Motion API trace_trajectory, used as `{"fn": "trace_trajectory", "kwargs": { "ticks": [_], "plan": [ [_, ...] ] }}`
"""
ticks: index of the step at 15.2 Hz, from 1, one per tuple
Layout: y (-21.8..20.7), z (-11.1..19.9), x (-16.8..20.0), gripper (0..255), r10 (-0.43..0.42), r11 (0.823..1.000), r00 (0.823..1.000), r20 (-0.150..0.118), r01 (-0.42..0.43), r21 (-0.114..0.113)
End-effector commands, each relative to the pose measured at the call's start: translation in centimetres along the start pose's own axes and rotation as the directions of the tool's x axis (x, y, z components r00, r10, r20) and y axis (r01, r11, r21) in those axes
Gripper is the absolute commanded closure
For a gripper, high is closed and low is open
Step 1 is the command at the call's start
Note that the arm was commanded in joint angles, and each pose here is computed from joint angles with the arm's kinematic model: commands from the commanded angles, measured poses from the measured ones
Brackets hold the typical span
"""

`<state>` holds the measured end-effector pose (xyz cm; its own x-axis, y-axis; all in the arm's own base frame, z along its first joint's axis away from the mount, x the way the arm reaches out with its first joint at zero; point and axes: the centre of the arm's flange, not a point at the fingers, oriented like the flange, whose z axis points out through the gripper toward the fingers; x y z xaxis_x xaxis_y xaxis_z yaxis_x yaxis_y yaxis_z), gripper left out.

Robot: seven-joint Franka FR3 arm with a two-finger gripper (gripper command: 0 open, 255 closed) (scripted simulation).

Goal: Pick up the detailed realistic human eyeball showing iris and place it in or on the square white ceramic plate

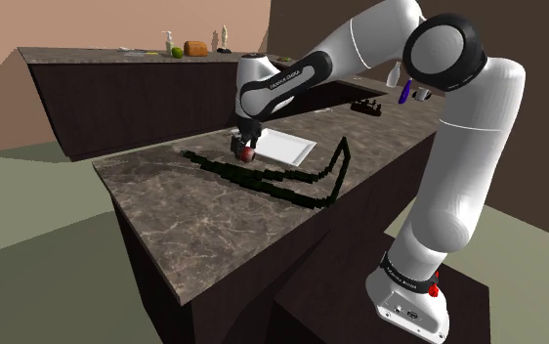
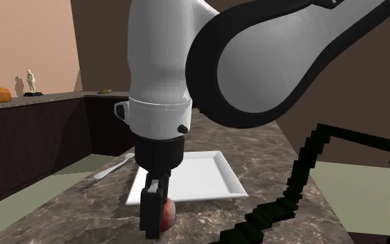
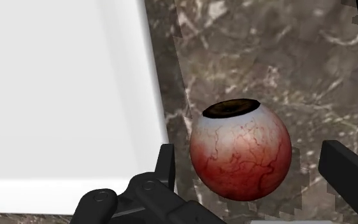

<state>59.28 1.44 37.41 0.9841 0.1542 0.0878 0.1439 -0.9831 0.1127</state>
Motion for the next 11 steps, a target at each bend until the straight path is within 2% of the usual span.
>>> {"fn": "trace_trajectory", "kwargs": {
  "ticks": [1, 7, 8, 11],
  "plan": [
    [-0.09, 0.29, 0.06, 0, 0.000, 1.000, 1.000, -0.001, 0.000, 0.000],
    [-0.08, 0.28, 0.06, 0, 0.000, 1.000, 1.000, -0.001, 0.000, 0.000],
    [-0.08, 0.28, 0.06, 255, 0.000, 1.000, 1.000, -0.001, 0.000, 0.000],
    [-0.09, 0.29, 0.06, 255, 0.000, 1.000, 1.000, -0.001, 0.000, 0.000]
  ]
}}
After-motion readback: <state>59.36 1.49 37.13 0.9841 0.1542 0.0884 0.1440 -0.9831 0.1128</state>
